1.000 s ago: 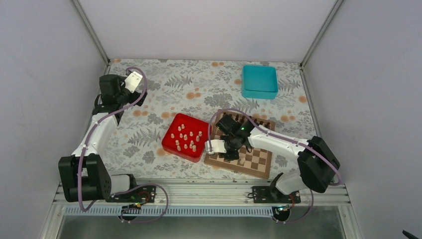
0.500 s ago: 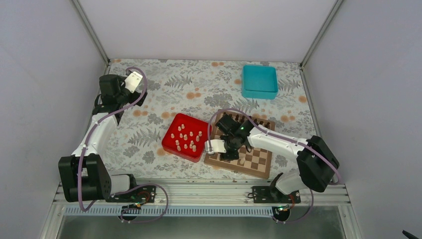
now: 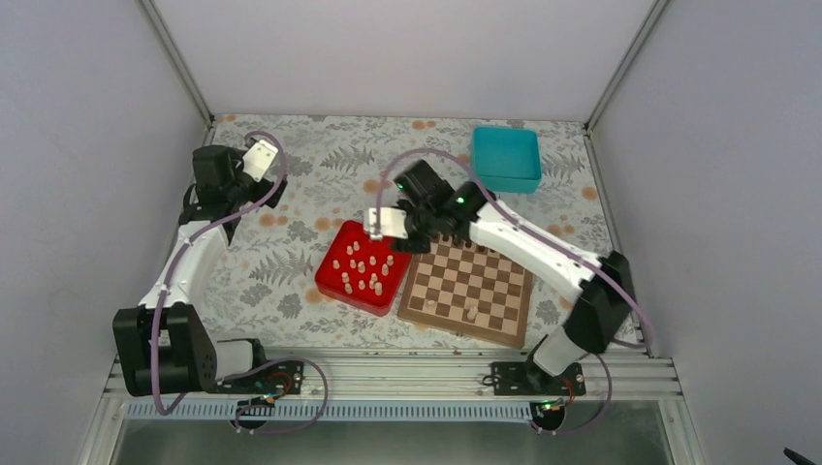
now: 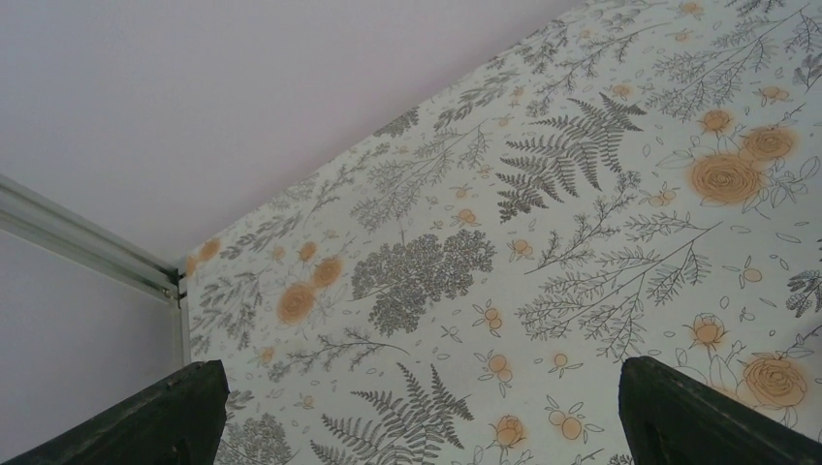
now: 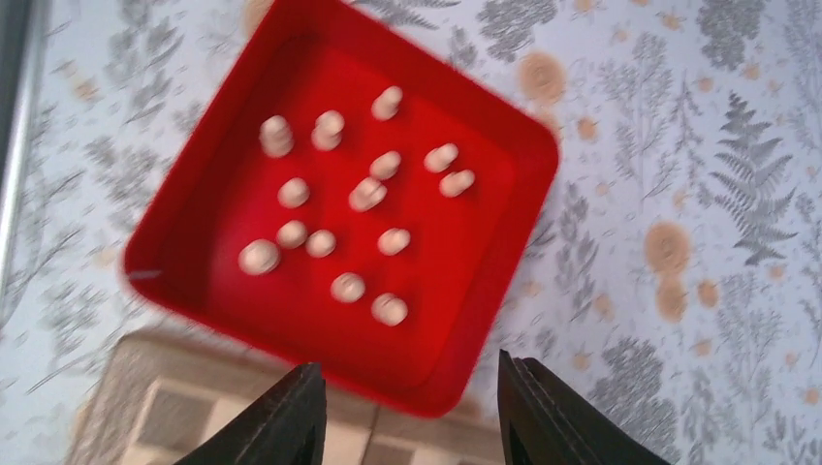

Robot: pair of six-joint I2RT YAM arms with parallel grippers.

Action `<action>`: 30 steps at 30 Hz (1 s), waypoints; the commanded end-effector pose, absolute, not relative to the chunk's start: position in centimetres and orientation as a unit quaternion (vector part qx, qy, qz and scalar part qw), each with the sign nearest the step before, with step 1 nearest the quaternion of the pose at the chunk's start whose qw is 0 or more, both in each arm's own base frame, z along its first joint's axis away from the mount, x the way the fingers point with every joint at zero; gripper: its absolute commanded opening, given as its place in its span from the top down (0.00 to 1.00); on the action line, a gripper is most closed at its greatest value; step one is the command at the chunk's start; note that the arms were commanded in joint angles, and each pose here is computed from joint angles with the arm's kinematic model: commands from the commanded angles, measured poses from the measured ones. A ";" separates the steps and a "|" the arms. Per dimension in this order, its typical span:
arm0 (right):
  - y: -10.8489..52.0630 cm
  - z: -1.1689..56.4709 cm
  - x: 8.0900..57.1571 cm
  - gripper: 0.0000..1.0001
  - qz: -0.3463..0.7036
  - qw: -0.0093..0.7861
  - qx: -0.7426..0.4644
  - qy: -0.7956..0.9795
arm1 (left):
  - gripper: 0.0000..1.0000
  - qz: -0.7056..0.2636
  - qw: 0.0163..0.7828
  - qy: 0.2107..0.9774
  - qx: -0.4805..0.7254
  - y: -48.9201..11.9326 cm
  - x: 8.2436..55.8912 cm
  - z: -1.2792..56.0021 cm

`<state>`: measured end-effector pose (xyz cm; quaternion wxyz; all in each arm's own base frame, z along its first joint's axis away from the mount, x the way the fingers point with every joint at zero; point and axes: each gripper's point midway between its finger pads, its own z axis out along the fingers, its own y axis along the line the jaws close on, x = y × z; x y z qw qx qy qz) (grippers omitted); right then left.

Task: Set up the chess pieces on the board
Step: Pick up the chess piece from the storage box.

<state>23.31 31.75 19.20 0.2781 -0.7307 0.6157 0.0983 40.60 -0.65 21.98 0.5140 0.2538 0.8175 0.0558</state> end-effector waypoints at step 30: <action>40.8 5.4 25.1 0.64 0.086 0.157 -0.789 0.588 | 0.00 0.015 0.557 0.786 0.266 -2.4 39.7 25.7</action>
